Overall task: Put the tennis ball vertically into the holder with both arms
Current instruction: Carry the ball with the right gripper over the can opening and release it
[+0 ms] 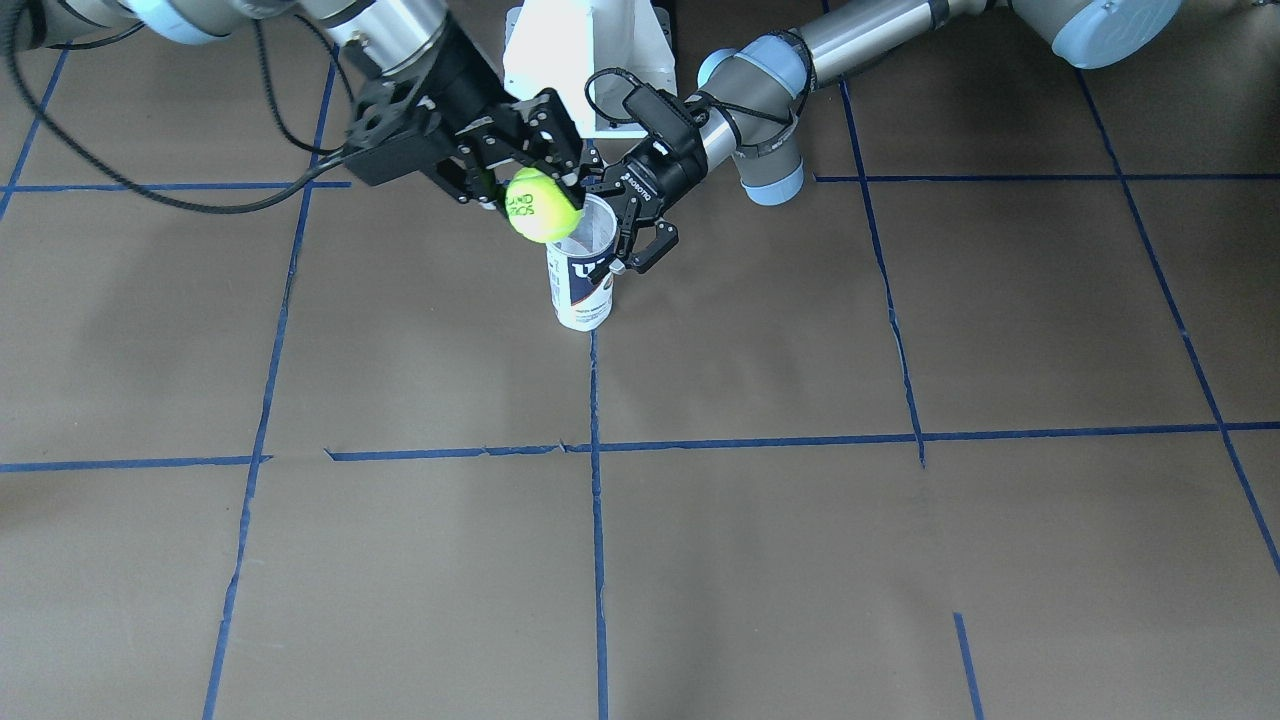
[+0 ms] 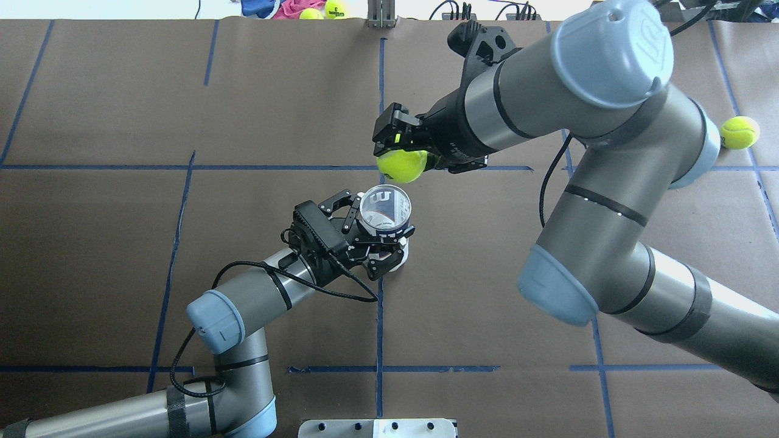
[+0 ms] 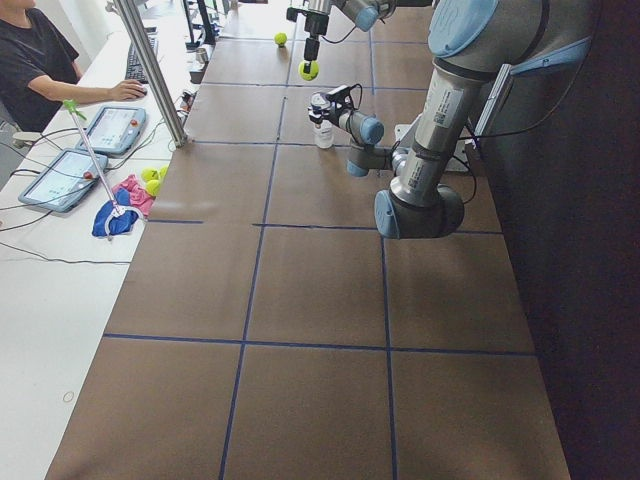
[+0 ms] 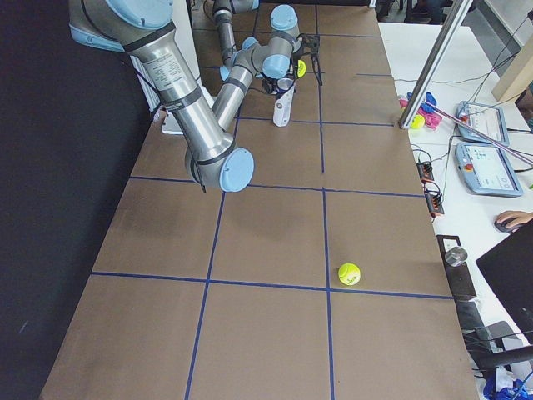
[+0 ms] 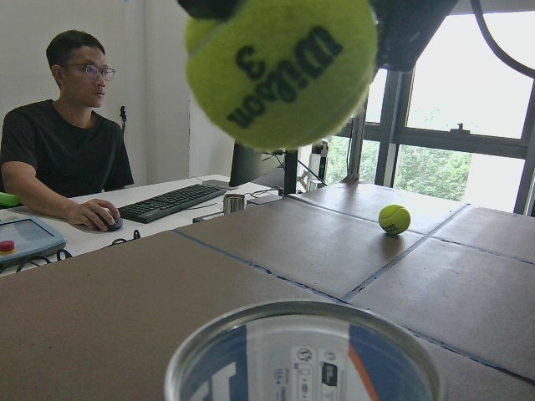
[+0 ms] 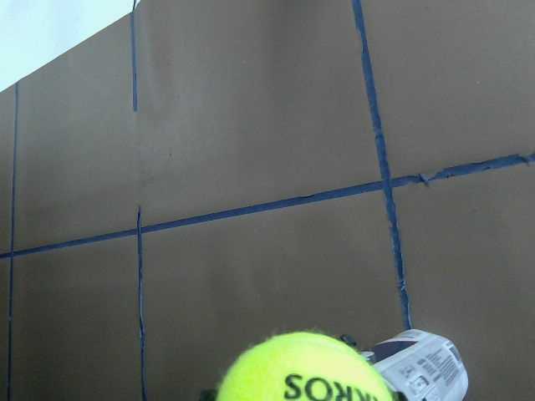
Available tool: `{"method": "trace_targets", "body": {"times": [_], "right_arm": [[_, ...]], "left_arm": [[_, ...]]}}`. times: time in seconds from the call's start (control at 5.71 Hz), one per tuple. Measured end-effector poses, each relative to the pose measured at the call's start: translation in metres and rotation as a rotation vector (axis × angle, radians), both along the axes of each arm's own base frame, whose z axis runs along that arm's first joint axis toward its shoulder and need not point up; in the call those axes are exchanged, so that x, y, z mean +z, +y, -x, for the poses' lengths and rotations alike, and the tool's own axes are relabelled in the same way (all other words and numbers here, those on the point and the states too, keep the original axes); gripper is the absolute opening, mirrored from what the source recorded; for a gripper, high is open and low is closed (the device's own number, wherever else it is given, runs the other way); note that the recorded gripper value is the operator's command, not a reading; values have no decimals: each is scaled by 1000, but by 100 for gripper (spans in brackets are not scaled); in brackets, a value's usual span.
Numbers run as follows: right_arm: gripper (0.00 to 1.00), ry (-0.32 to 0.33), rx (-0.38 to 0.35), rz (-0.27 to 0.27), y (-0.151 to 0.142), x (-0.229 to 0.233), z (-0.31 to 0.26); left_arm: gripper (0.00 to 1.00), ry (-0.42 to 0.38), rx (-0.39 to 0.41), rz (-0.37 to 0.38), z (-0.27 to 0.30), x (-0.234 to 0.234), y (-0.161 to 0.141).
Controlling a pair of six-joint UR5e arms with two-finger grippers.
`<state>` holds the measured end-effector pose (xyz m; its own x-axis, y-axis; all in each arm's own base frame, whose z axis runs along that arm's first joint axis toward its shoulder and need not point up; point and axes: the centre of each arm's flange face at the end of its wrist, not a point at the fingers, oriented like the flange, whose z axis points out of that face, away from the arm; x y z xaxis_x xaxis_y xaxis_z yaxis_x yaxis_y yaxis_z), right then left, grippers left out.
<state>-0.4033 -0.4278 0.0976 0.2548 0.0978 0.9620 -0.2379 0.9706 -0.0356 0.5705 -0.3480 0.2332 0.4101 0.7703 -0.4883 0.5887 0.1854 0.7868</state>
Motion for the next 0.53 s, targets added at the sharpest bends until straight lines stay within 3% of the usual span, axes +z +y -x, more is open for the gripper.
{"method": "trace_targets", "body": {"times": [0.53], "right_arm": [[81, 16, -4, 1, 18, 6, 22]], "left_arm": [[87, 2, 0, 0, 0, 0, 0]]}}
